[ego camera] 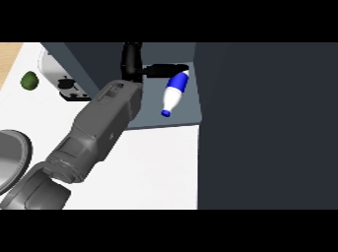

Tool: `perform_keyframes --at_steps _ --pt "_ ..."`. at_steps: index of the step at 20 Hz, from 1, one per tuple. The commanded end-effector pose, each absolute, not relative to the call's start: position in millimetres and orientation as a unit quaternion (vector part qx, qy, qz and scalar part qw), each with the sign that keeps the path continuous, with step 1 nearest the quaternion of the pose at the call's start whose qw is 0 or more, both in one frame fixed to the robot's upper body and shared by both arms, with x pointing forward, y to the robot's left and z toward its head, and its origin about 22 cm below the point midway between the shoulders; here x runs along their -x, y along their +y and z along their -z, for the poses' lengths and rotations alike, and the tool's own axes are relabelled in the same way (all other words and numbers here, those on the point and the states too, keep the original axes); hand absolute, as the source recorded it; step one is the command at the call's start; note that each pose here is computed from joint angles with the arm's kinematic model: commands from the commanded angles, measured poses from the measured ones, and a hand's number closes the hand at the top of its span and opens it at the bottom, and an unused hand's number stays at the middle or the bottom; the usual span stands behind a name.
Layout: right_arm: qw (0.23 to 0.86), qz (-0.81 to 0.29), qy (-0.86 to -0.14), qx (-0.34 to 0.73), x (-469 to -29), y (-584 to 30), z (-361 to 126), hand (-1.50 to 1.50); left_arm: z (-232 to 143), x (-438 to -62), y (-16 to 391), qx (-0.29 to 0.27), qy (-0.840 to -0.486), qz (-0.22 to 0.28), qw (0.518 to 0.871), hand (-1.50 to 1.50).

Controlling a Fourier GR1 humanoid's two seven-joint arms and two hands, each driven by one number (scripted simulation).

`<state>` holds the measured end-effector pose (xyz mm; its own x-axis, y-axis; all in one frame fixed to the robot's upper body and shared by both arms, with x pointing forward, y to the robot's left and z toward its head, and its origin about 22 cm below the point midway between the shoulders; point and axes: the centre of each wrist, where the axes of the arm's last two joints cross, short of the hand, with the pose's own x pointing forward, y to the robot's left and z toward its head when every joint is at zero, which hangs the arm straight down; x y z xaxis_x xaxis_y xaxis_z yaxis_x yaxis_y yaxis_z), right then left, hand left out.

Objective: Pick up the bottled water, place it into the cabinet and close the cabinet

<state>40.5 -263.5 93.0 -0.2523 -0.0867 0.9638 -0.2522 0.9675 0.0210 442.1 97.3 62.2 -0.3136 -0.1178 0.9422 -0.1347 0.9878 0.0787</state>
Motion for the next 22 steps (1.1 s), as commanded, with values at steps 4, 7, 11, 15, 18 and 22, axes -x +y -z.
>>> perform_keyframes --at_steps 4,7,11,15,18,22 --pt "0.586 -0.046 -0.801 -0.113 -41 -265 -111 -1.50 -54 -437 93 -0.011 -0.820 -0.011 0.572 -1.50" --pt "0.597 -0.063 -0.792 -0.113 -33 -260 -120 -1.50 -55 -434 82 -0.017 -0.816 -0.011 0.578 -1.50" --pt "0.597 -0.039 -0.794 -0.108 -39 -249 -123 -1.50 -36 -419 83 -0.002 -0.820 -0.012 0.573 -1.50" --pt "0.595 -0.044 -0.796 -0.100 -37 -249 -122 -1.50 -22 -398 78 0.049 -0.806 -0.022 0.590 -1.50" --pt "0.599 -0.045 -0.793 -0.099 -35 -256 -125 -1.50 -17 -383 73 0.089 -0.808 -0.021 0.583 -1.50" --pt "0.600 -0.049 -0.791 -0.109 -36 -241 -125 -1.50 -2 -359 71 0.152 -0.801 -0.029 0.579 -1.50"
